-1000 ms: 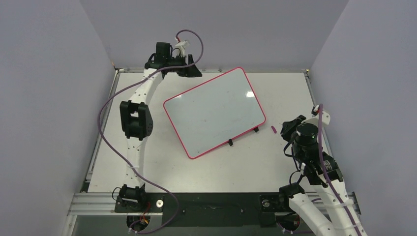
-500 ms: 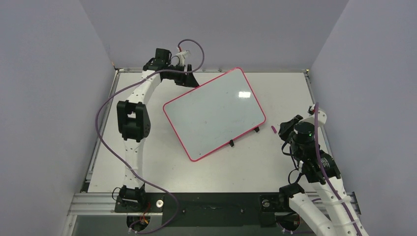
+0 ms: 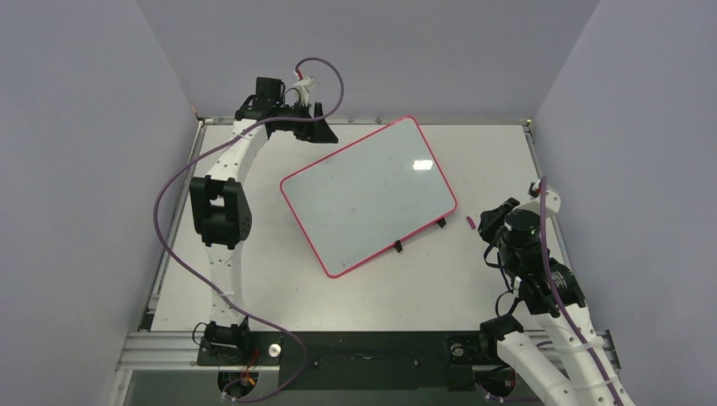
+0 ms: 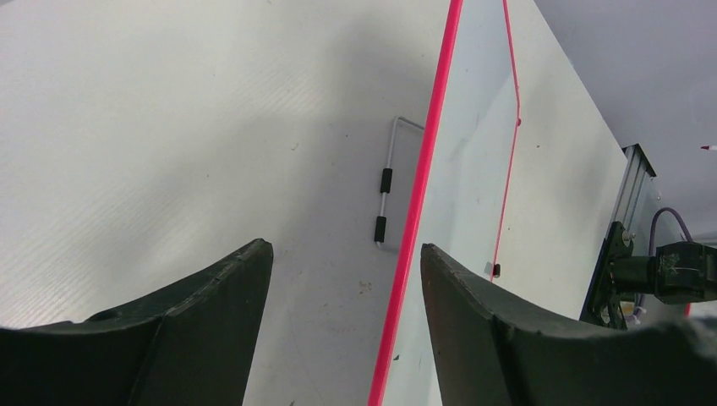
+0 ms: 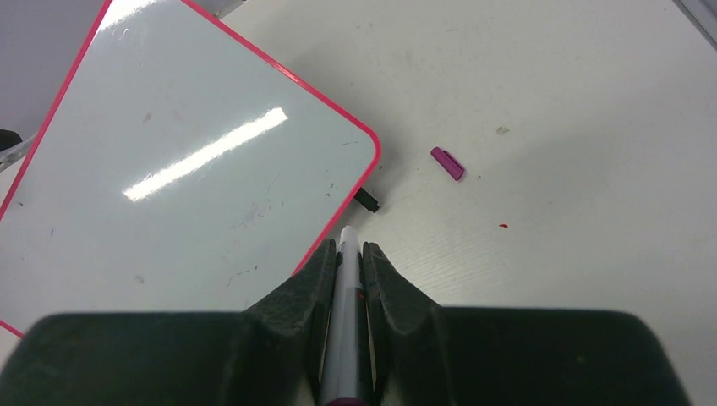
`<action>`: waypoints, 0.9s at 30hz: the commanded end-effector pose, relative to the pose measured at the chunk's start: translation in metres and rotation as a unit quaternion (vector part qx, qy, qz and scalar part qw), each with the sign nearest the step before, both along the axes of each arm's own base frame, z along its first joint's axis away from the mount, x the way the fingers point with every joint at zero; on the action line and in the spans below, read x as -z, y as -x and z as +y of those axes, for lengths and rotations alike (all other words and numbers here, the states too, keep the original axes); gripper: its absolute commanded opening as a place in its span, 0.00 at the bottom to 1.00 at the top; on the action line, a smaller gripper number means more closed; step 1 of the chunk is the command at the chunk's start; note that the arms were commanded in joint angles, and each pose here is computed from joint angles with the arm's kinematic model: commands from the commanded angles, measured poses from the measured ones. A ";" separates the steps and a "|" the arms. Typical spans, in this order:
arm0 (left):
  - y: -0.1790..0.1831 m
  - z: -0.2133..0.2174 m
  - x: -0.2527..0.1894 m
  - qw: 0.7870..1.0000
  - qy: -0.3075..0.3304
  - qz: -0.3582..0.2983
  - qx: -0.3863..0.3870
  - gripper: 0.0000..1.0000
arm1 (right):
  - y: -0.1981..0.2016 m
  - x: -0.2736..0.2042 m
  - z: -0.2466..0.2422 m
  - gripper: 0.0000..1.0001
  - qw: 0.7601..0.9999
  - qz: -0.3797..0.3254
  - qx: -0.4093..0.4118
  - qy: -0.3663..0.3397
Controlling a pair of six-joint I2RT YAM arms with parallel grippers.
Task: Write a sentence on the whiteboard
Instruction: Pick up the whiteboard from the whiteboard stand.
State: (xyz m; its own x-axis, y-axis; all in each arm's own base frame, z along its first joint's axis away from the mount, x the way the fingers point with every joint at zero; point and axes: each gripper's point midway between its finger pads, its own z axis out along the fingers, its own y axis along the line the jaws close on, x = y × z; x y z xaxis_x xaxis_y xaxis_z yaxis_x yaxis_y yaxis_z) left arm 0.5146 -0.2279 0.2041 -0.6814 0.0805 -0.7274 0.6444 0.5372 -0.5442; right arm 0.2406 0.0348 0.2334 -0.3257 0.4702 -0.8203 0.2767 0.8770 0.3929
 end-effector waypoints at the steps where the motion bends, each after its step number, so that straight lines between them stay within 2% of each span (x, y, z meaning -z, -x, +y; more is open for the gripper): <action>1: 0.023 0.002 -0.031 0.999 0.002 -0.034 0.040 0.62 | -0.001 -0.004 0.001 0.00 1.000 -0.011 -0.003 0.001; 13: 0.054 -0.007 -0.005 0.994 0.002 0.028 0.104 0.62 | -0.003 0.002 0.004 0.00 1.000 -0.001 -0.008 0.001; 21: 0.060 -0.009 0.021 0.991 -0.030 0.067 0.108 0.59 | -0.005 0.003 0.006 0.00 1.000 0.001 -0.009 -0.002; 23: 0.063 -0.013 0.023 0.991 -0.032 0.069 0.113 0.55 | -0.005 0.004 0.007 0.00 1.000 0.001 -0.010 -0.002; 25: 0.065 -0.016 0.025 0.990 -0.039 0.071 0.116 0.44 | -0.004 0.004 0.007 0.00 1.000 0.001 -0.011 -0.001; 26: 0.066 -0.017 0.027 0.990 -0.042 0.073 0.117 0.35 | -0.004 0.005 0.006 0.00 1.000 0.001 -0.011 -0.001; 27: 0.067 -0.018 0.027 0.989 -0.048 0.073 0.117 0.30 | -0.004 0.004 0.006 0.00 1.000 0.001 -0.011 -0.001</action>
State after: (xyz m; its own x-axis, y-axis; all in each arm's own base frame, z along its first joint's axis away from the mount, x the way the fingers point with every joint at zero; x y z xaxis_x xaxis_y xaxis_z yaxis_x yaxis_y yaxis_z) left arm 0.4517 -0.2384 0.1665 -0.7678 0.2757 -0.5783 0.6346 0.4515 -0.6273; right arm 0.2408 0.0380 0.2265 -0.3477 0.4637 -0.8149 0.2724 0.8816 0.3855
